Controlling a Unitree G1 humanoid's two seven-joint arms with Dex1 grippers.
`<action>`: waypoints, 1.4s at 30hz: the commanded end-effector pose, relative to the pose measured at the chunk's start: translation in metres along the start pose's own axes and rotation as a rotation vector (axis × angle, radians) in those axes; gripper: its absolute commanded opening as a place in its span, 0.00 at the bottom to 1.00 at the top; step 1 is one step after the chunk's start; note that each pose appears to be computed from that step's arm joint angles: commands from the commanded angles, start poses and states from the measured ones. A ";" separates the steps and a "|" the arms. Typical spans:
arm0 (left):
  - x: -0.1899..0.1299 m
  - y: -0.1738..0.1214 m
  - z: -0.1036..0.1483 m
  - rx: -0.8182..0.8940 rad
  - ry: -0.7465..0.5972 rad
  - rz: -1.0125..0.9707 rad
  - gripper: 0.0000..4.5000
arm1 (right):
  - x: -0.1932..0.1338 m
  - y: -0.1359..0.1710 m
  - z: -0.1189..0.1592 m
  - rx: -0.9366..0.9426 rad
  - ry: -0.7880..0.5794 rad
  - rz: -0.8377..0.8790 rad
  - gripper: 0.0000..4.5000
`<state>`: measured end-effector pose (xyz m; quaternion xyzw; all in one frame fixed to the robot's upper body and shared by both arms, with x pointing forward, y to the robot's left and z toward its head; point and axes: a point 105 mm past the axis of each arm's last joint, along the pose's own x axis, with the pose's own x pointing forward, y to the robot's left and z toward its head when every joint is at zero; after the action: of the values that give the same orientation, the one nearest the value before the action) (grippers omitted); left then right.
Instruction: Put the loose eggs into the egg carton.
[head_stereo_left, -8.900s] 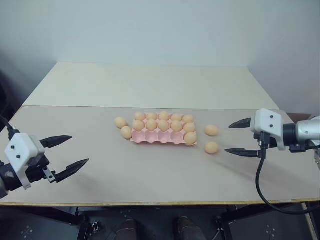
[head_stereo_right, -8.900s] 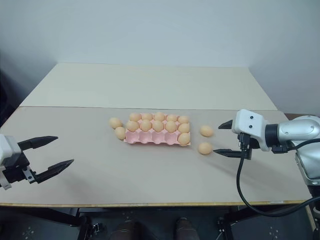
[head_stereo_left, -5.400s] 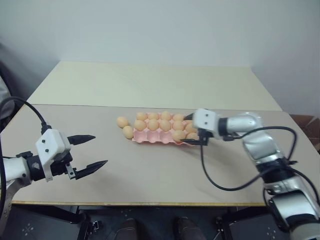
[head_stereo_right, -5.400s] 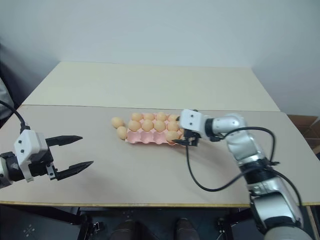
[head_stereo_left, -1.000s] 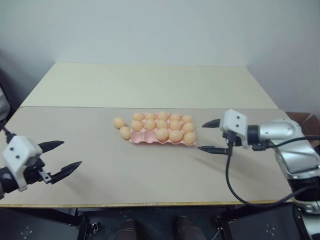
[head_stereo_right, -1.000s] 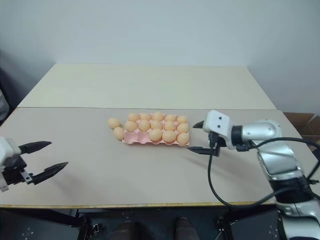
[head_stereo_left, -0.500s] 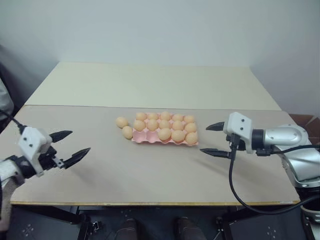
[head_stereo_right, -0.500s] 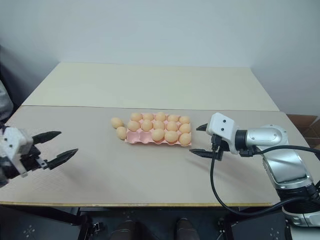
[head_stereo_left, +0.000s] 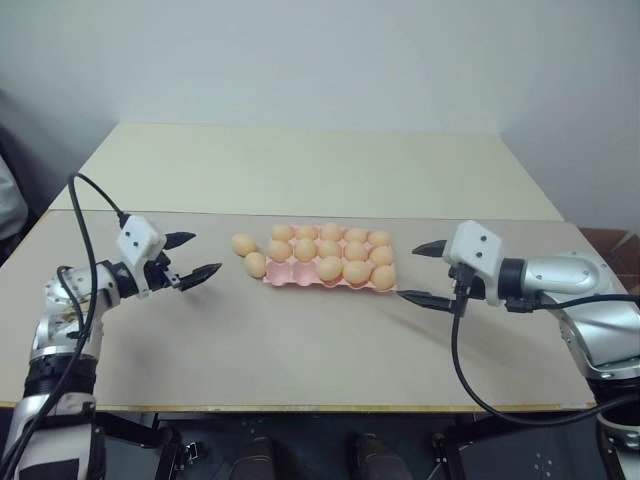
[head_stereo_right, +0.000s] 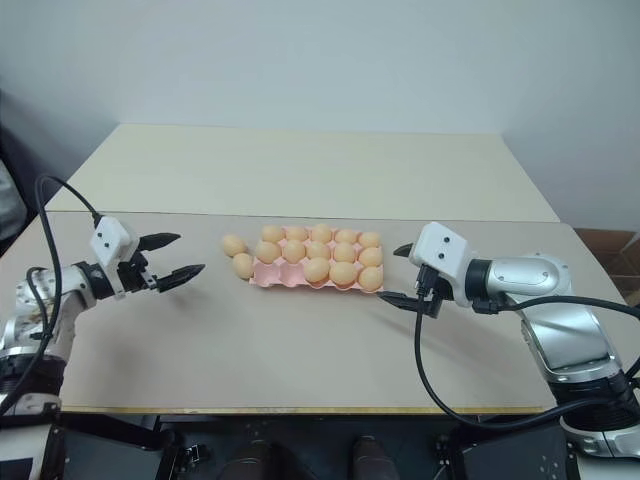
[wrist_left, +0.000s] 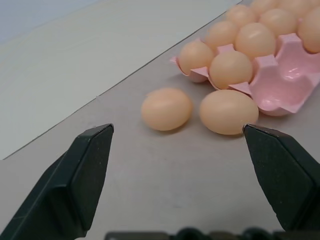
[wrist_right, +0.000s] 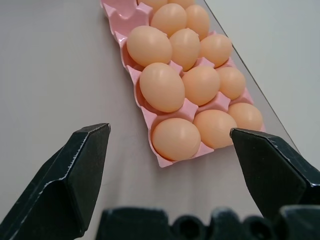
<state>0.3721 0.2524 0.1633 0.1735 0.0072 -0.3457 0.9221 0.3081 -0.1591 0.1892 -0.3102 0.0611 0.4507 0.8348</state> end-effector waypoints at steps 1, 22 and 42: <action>0.014 0.009 0.007 0.003 -0.044 0.033 1.00 | -0.007 -0.004 0.012 -0.024 -0.029 -0.047 0.99; 0.079 0.010 -0.004 -0.083 0.042 0.119 1.00 | -0.009 -0.005 0.013 -0.011 -0.023 -0.136 0.99; 0.074 0.014 -0.017 -0.085 0.092 0.165 0.53 | -0.005 -0.006 0.011 -0.001 -0.024 -0.146 1.00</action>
<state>0.4370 0.2153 0.1301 0.1439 0.0701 -0.2685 0.9499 0.3088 -0.1604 0.1915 -0.3027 0.0513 0.3970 0.8649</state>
